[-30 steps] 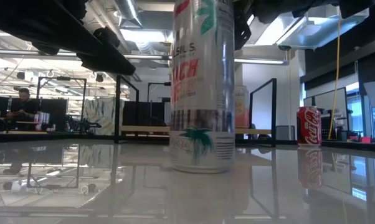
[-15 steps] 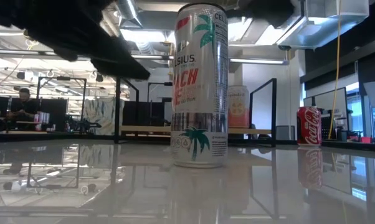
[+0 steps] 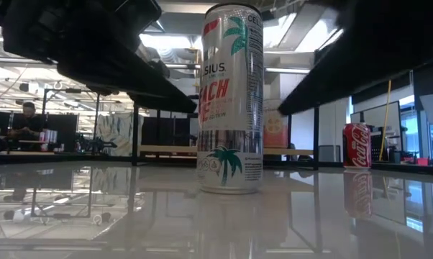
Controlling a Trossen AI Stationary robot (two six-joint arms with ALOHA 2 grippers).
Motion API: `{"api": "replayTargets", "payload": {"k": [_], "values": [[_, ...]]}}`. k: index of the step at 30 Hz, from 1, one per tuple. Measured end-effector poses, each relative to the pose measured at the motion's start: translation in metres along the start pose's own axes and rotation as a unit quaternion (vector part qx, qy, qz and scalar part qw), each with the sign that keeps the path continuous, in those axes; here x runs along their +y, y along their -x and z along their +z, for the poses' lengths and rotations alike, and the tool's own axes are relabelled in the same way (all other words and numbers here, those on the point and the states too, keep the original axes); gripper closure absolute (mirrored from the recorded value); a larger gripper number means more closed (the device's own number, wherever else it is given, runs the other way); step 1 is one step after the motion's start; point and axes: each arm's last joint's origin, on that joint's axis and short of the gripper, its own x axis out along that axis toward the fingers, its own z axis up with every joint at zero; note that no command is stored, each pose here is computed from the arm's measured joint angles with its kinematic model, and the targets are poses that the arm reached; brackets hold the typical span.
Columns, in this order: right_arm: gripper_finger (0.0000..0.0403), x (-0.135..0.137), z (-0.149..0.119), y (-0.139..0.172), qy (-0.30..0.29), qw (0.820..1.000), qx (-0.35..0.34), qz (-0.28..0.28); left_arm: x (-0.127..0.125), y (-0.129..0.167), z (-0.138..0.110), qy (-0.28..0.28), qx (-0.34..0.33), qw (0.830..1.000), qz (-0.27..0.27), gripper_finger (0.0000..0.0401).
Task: Place canned beverage on shelf
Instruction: Adjust white soda on the center
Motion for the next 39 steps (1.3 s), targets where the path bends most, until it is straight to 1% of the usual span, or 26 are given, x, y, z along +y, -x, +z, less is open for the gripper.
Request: {"api": "replayTargets", "payload": {"k": [3,8,14,21,24,28,30,32,34,37,39], "values": [[0.0081,-0.008,0.006,-0.012,-0.030,0.999,-0.017,-0.008,-0.001,0.000,0.000,-0.007,-0.002,1.000,-0.012,0.0096],[0.0081,-0.018,0.015,-0.021,-0.051,0.998,-0.031,-0.005,-0.002,0.000,0.002,-0.006,-0.008,1.000,-0.021,0.0096],[0.0081,-0.023,0.015,-0.023,-0.048,0.999,-0.021,-0.012,-0.002,0.000,0.003,-0.004,-0.015,1.000,-0.025,0.0096],[0.0081,-0.032,0.018,-0.025,-0.036,0.999,-0.013,-0.022,-0.008,0.001,0.002,-0.003,-0.011,0.998,-0.056,0.0096],[0.0081,-0.039,0.021,-0.023,-0.032,0.999,-0.012,-0.041,-0.014,0.003,0.003,-0.006,-0.017,0.997,-0.071,0.0096],[0.0081,-0.046,0.025,-0.022,-0.034,0.998,-0.010,-0.051,-0.016,0.003,0.002,-0.006,-0.015,0.998,-0.066,0.0096],[0.0081,-0.048,0.027,-0.020,-0.031,0.998,0.003,-0.049,-0.016,0.003,-0.001,0.013,0.002,0.998,-0.060,0.0096],[0.0081,-0.048,0.029,-0.017,-0.023,0.998,0.022,-0.048,-0.014,0.006,-0.005,0.028,0.033,0.998,-0.049,0.0096],[0.0081,-0.047,0.033,-0.014,-0.021,0.998,0.027,-0.045,-0.012,0.011,-0.008,0.041,0.065,0.997,-0.022,0.0096],[0.0081,-0.041,0.034,-0.011,-0.019,0.999,0.029,-0.025,-0.006,0.018,-0.012,0.047,0.094,0.992,0.064,0.0096],[0.0081,-0.040,0.036,-0.011,-0.021,0.999,0.022,-0.018,0.000,0.018,-0.010,0.048,0.074,0.989,0.122,0.0096]]}}
